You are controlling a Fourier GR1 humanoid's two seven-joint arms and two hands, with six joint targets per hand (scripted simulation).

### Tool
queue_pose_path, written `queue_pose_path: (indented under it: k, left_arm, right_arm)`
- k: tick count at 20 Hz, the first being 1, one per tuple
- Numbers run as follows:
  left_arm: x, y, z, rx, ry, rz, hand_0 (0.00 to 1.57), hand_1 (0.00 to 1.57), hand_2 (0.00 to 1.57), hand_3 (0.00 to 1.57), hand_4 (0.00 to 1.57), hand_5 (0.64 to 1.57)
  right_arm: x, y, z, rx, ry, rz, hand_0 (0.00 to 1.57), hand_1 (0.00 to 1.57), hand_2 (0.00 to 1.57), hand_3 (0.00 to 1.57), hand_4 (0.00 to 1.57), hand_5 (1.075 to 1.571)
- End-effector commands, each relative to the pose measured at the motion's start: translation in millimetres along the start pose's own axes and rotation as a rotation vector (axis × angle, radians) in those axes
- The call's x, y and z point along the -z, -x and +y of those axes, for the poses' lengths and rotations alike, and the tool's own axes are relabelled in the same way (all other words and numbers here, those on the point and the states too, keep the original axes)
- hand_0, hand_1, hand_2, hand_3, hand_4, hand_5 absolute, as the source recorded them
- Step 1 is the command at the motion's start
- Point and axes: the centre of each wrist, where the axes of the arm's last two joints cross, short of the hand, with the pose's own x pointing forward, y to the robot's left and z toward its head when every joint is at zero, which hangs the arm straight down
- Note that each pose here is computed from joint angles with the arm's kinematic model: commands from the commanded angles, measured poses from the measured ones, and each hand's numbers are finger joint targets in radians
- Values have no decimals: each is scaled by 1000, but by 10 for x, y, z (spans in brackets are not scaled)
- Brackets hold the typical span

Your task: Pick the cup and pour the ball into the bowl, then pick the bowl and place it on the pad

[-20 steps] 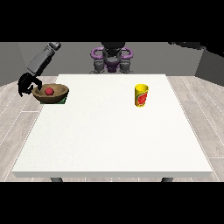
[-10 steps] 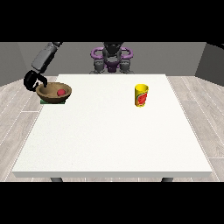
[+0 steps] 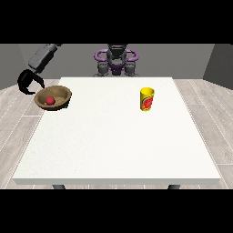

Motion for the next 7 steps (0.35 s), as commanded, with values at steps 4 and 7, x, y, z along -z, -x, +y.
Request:
queue_pose_path:
  k: [4, 7]
  left_arm:
    - [-8, 387, -619, -118, 64, 141, 0, 0, 0, 0, 983, 1570]
    - [-84, 659, -501, -69, 24, 320, 0, 0, 0, 0, 983, 1570]
  right_arm:
    - [-8, -277, -231, -33, -30, 41, 0, 0, 0, 0, 0, 1416]
    - [169, -525, 439, -27, -165, -42, 0, 0, 0, 0, 701, 1219]
